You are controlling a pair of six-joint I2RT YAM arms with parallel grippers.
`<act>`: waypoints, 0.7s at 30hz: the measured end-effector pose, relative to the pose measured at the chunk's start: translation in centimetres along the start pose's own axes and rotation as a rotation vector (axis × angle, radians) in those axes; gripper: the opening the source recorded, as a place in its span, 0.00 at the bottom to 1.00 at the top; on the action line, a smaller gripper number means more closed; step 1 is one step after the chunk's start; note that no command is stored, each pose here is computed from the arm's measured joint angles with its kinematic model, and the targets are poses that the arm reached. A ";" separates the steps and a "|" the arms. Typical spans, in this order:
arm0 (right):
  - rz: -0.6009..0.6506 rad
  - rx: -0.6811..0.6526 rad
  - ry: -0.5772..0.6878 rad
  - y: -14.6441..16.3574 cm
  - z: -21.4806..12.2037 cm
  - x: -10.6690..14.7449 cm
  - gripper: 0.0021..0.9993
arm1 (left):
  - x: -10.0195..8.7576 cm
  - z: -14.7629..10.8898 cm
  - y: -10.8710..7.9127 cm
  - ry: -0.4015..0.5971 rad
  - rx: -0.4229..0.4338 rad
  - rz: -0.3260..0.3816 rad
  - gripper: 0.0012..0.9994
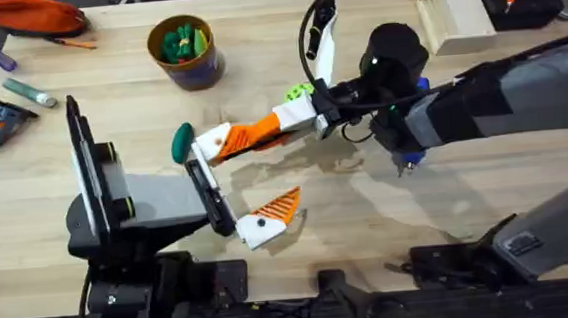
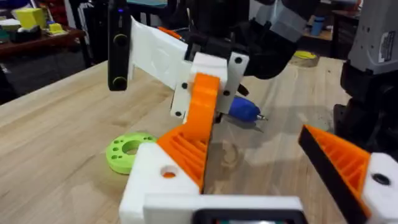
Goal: Pick up the gripper from the table and insert it into the empty holder that is missing its gripper. Then pick up a screw, insert it into the mounting hole, and use the screwdriver to tighten it. Finally, clean up the table by picking up the vegetable and placing it into the bucket.
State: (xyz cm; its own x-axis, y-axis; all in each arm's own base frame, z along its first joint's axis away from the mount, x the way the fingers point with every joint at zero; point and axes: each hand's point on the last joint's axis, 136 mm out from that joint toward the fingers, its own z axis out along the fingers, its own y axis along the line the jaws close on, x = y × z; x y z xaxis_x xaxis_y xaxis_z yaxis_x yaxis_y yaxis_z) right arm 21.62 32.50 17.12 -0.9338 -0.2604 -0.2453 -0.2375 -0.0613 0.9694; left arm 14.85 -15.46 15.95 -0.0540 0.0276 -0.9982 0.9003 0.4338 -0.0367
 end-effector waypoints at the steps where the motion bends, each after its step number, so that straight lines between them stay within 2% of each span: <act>1: -0.001 -0.001 0.003 0.0 0.0 0.0 0.01 | 0.0 0.0 0.0 0.000 0.001 0.000 0.99; 21: 0.011 -0.014 0.065 -0.4 0.4 -0.5 0.01 | 0.0 0.0 0.0 0.000 0.000 0.003 0.99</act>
State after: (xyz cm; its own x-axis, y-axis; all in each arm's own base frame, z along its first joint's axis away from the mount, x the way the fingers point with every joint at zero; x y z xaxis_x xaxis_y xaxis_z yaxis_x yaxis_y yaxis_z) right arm 22.13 33.01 16.84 -0.9167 -0.3235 -0.2346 -0.2236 -0.0715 0.9721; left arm 14.84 -15.46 15.94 -0.0518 0.0289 -0.9982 0.9006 0.4333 -0.0342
